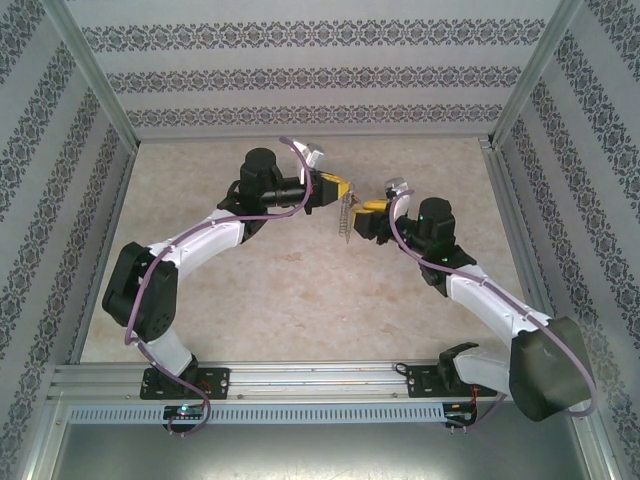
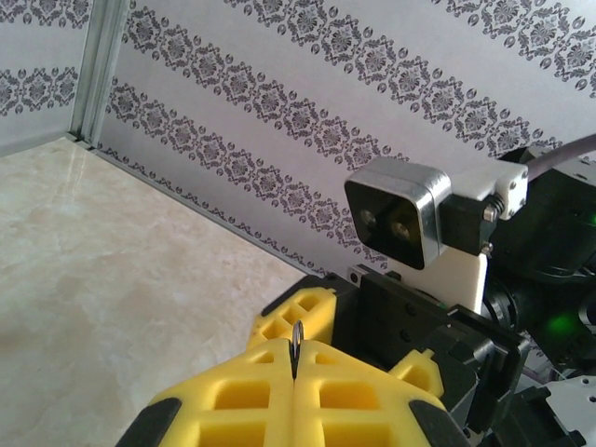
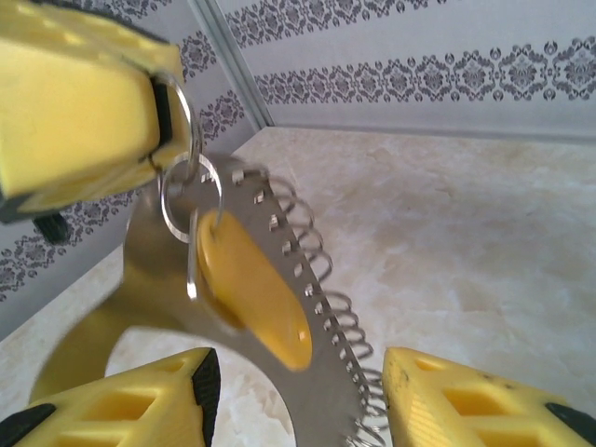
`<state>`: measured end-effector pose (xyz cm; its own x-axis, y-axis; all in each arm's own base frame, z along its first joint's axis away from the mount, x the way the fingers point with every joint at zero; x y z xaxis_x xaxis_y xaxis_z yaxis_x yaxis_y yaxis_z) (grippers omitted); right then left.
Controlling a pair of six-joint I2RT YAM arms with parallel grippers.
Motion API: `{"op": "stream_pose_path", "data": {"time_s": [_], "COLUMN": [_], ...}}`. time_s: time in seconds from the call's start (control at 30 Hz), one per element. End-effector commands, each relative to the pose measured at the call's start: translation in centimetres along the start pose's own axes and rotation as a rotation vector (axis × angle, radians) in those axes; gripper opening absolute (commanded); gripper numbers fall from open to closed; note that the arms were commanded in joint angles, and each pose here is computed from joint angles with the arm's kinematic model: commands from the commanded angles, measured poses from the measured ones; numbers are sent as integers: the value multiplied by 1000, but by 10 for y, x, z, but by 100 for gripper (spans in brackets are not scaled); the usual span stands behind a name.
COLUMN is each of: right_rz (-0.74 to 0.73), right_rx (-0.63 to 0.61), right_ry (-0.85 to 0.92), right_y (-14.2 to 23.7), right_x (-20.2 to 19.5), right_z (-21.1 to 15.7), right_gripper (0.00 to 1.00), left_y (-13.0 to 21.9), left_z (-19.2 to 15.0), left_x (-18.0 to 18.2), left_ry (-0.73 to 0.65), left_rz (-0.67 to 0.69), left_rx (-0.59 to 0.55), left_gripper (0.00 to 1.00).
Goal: Put the keys on the keyring
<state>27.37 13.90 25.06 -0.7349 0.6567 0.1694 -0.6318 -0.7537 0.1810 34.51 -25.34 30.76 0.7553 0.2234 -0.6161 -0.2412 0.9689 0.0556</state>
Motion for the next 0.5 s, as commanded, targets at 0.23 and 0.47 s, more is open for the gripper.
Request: {"op": "stream_pose_path", "data": {"time_s": [0.23,0.47], "right_rz": [54,86], "right_rx": [-42,-14], "right_ry": [65,69], "right_y": [-18,-15], "right_x": [-1,2], "right_z": [20,13], "right_gripper": [42,20], "left_y": [1,0], "left_z": [12,12], "left_x": [-21,-20], "left_ry": [-59,-60], "left_rz": [-56,-53], "left_rx": [-34,-36], "left_gripper": [0,0]}}
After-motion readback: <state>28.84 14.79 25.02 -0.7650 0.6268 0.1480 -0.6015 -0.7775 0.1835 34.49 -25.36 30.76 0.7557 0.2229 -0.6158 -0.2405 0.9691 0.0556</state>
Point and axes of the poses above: each hand's point on the last joint's axis, 136 mm out from that joint toward the fingers, its own y axis back along the fingers, its own x axis along the line the jaws close on, z = x × y, the point moved 9 cm from there along y, back along the fingers, and after that the axes turned 13 degrees about y, right-handed, at the moved point
